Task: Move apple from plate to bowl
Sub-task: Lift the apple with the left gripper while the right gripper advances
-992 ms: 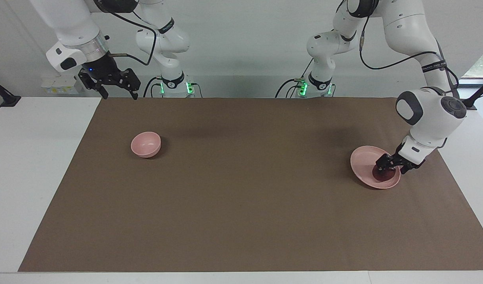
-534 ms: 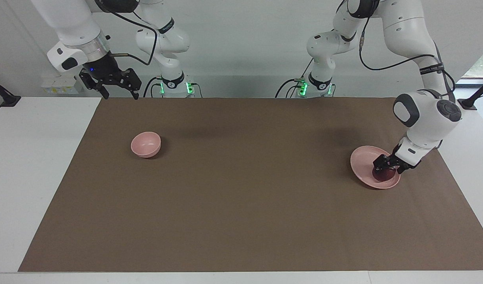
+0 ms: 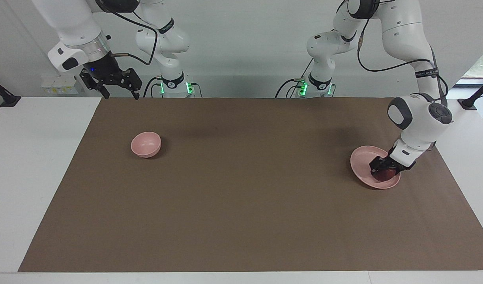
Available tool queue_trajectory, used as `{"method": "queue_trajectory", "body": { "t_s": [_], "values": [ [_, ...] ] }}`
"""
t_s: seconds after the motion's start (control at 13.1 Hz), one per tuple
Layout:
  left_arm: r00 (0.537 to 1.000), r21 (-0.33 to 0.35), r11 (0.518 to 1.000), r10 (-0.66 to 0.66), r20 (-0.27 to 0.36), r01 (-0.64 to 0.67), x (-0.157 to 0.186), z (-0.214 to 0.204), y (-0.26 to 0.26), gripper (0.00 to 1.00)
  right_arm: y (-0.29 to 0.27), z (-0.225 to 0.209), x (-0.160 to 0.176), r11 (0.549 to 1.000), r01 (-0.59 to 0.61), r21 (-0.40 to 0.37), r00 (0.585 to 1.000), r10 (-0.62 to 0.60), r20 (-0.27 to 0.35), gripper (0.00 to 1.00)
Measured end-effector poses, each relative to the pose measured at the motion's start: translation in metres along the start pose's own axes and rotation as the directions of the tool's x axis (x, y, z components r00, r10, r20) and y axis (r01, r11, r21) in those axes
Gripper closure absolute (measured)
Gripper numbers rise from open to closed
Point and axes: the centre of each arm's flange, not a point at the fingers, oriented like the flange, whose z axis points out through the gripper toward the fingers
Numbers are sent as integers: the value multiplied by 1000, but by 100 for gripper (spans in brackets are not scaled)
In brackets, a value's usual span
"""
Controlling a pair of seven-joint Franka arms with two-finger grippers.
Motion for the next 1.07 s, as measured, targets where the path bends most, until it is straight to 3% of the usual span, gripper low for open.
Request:
{"method": "queue_trajectory", "body": {
  "t_s": [0.08,0.38,0.61,0.76,0.92,1.07],
  "values": [
    [1000,0,1000,1,0,-1,0,-2,1,22,-2,0,0,1000,1,12,1000,-1,1,0],
    [1000,0,1000,13,0,-13,1,-3,1,22,-13,1,-4,994,4,107,1000,-7,25,0],
    [999,5,999,39,-35,-39,14,-26,4,25,-30,3,-11,975,-79,206,995,65,75,0],
    [999,-7,999,45,-12,-45,21,-47,9,27,-45,8,-14,950,-147,276,985,116,125,0],
    [999,-45,998,40,27,-39,29,-76,15,27,-63,11,-16,922,-227,315,967,176,182,0],
    [998,-130,991,26,57,-18,33,-104,27,27,-91,12,-21,882,-312,352,939,231,254,0]
  ]
}}
